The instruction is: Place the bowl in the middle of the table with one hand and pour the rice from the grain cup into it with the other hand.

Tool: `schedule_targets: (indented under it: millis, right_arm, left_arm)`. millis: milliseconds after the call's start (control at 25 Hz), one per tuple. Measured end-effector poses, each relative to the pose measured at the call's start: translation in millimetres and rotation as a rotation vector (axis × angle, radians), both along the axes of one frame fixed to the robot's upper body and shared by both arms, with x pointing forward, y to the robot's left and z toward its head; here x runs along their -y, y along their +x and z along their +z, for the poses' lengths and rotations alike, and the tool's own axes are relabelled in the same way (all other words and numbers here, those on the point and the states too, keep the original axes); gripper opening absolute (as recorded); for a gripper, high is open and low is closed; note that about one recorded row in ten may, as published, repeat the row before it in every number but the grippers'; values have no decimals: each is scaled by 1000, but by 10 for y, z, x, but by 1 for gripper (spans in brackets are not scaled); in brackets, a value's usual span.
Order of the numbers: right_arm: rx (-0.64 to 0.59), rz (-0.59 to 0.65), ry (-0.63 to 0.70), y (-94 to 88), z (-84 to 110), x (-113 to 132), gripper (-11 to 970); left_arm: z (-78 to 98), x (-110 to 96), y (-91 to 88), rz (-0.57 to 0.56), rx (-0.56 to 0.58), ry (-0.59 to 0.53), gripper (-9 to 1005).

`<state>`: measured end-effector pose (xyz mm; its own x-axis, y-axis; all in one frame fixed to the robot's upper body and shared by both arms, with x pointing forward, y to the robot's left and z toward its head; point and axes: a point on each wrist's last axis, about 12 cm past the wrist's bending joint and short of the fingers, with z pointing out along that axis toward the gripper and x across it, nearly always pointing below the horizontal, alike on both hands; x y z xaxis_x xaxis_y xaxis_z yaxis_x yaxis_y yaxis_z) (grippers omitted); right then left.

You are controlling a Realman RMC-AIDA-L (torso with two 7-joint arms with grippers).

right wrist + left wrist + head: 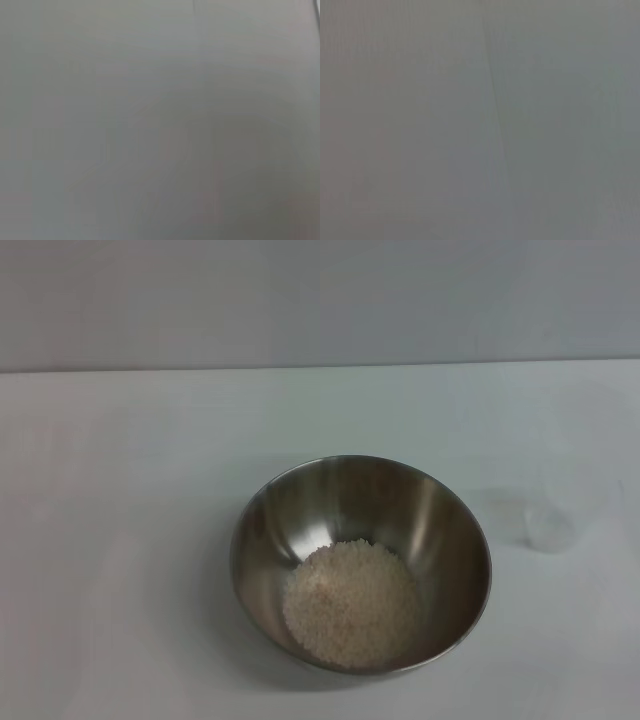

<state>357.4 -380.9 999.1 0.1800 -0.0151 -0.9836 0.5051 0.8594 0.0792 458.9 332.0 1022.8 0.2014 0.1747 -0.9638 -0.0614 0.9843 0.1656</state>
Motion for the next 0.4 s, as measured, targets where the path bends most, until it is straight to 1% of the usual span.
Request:
schedule_targets:
  millis: [120, 400]
  right_arm:
    - [-2, 9, -9, 32, 5, -16, 829]
    - [-6, 25, -35, 73, 15, -68, 830]
  left_arm:
    - [-4, -4, -4, 1, -2, 1, 788]
    - [-21, -25, -25, 13, -12, -11, 791]
